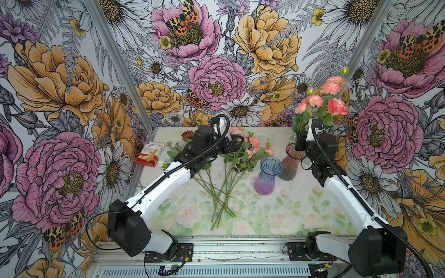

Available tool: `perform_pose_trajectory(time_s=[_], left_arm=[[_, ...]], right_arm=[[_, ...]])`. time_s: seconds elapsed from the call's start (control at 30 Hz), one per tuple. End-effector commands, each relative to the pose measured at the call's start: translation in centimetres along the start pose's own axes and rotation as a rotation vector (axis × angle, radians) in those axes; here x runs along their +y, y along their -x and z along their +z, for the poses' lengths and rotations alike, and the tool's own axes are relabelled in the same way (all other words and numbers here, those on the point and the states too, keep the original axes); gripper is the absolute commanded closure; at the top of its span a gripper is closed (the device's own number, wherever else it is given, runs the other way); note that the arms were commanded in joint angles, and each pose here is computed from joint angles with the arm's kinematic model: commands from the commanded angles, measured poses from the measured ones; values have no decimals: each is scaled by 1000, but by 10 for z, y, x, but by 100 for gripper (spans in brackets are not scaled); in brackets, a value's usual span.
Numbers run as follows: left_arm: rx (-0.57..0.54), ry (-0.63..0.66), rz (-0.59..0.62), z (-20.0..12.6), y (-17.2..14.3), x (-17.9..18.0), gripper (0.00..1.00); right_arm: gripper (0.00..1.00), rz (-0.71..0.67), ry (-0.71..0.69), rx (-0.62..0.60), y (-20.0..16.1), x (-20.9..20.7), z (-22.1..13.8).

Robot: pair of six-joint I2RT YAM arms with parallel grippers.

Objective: Place the pink flowers into the vase
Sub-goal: Place the flower in the vase.

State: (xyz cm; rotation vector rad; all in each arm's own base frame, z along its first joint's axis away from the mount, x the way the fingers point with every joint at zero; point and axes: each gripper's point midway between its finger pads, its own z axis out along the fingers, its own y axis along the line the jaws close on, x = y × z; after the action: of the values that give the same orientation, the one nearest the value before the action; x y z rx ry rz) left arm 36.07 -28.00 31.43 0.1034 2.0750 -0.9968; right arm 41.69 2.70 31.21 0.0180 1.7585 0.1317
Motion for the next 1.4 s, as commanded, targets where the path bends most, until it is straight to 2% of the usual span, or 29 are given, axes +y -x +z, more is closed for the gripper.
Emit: perform_pose_trajectory(time_s=[0.0,0.1,0.2,0.33,0.43,0.5,0.8,0.9,1.03,1.13,1.37], left_arm=[[-14,-13,32,-10,4,-9,1],[-15,-6,35,-13,3,-8,2],[-13,11,42,-16,3,-5,2],[-15,65,31,-21,4,8,1],[1,120,11,-24,1,24,1],[20,149,-3,-25,-2,34,1],[96,262,-43,-24,-22,69,1],[166,299,-74,-13,-38,82,2],[320,327,-119,10,-71,96,2],[399,345,-120,25,-91,101,2],[460,376,-125,49,-110,109,2]], right_arm=[[67,4,-2,1,-4,4,-6],[60,1,0,-2,-3,7,-9],[47,-5,-2,-10,2,11,-14],[21,-13,-9,-19,11,14,-24],[7,-19,-11,-27,15,17,-31],[1,-21,-8,-35,19,19,-36],[1,-28,46,-79,36,40,-62],[1,-30,92,-86,48,52,-67],[1,-18,165,-92,63,68,-70],[1,-14,249,-63,67,87,-67],[1,29,381,22,58,115,-48]])
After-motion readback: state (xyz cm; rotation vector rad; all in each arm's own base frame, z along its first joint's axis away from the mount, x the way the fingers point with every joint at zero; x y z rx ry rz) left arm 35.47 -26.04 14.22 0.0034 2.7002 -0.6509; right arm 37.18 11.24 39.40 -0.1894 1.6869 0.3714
